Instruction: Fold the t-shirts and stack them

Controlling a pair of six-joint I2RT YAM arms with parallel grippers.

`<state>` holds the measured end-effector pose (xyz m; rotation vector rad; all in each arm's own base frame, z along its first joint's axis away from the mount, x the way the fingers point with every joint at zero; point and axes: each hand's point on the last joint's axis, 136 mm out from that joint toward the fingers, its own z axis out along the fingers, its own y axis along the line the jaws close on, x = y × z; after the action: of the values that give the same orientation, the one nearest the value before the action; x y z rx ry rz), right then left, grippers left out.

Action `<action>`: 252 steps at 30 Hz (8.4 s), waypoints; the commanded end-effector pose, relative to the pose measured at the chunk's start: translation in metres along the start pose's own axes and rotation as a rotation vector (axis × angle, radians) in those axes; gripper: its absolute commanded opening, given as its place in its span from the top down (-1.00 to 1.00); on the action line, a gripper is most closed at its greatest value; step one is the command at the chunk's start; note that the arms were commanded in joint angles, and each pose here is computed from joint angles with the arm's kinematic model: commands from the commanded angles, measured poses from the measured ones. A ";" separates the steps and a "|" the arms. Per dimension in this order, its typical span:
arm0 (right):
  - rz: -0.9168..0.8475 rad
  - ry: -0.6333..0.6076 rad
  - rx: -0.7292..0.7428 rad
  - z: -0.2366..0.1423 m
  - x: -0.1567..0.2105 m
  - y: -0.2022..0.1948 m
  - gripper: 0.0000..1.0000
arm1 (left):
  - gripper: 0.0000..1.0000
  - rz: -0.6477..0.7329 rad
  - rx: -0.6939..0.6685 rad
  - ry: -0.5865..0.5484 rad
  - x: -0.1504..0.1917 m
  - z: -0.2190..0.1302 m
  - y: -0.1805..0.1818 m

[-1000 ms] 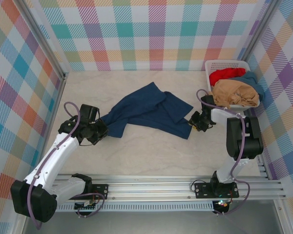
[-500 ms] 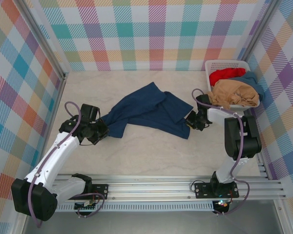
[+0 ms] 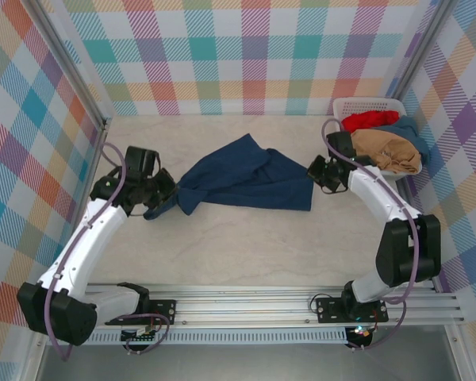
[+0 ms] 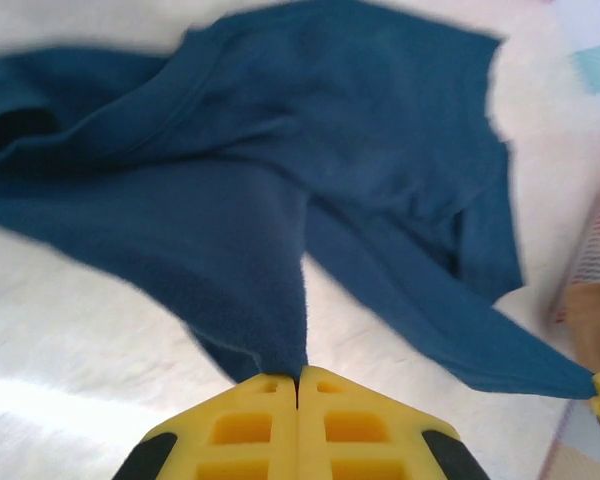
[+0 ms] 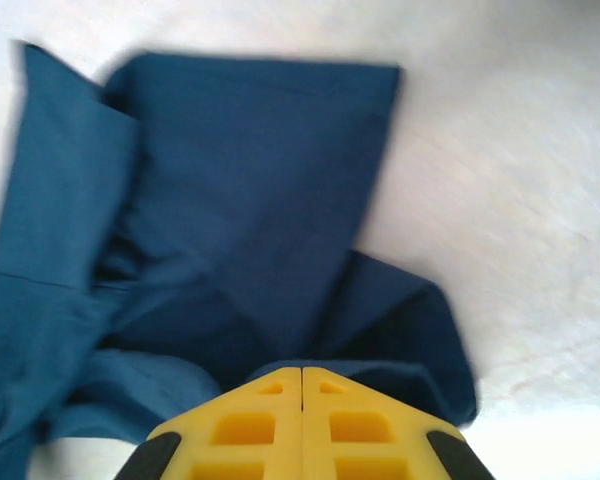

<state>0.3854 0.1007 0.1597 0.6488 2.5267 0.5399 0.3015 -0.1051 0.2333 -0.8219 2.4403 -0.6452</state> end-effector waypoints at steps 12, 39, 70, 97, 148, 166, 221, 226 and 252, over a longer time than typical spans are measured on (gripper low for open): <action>-0.231 -0.462 -0.368 -0.202 -0.100 0.139 1.00 | 1.00 0.111 0.393 -0.583 -0.152 -0.162 -0.164; -0.186 -0.685 -0.694 -0.305 -0.156 0.212 1.00 | 1.00 0.055 0.557 -0.859 -0.234 -0.241 -0.211; -0.060 -0.155 -0.664 -0.105 -0.146 0.177 1.00 | 1.00 -0.168 0.467 -0.379 -0.135 -0.105 -0.090; -0.051 0.238 0.204 0.029 0.070 -0.076 1.00 | 1.00 -0.448 -0.090 0.140 0.134 0.005 0.175; -0.149 -0.504 -0.517 -0.192 -0.187 0.179 1.00 | 1.00 0.165 0.826 -0.514 -0.121 -0.268 -0.218; 0.034 0.097 0.014 0.019 0.024 -0.045 1.00 | 1.00 -0.300 0.119 0.131 0.113 -0.001 0.101; -0.090 0.215 0.406 -0.023 0.101 -0.105 1.00 | 1.00 -0.165 -0.271 0.119 0.127 -0.024 0.141; -0.068 0.233 0.449 -0.043 0.110 -0.124 1.00 | 1.00 -0.146 -0.268 0.147 0.129 -0.019 0.135; 0.171 0.352 0.674 -0.073 0.168 -0.180 1.00 | 1.00 -0.058 -0.631 0.138 0.139 -0.036 0.220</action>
<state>0.1753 0.0290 0.0723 0.9991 2.9974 -0.1600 0.0928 -0.0412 0.0829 -1.1170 2.8369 0.0265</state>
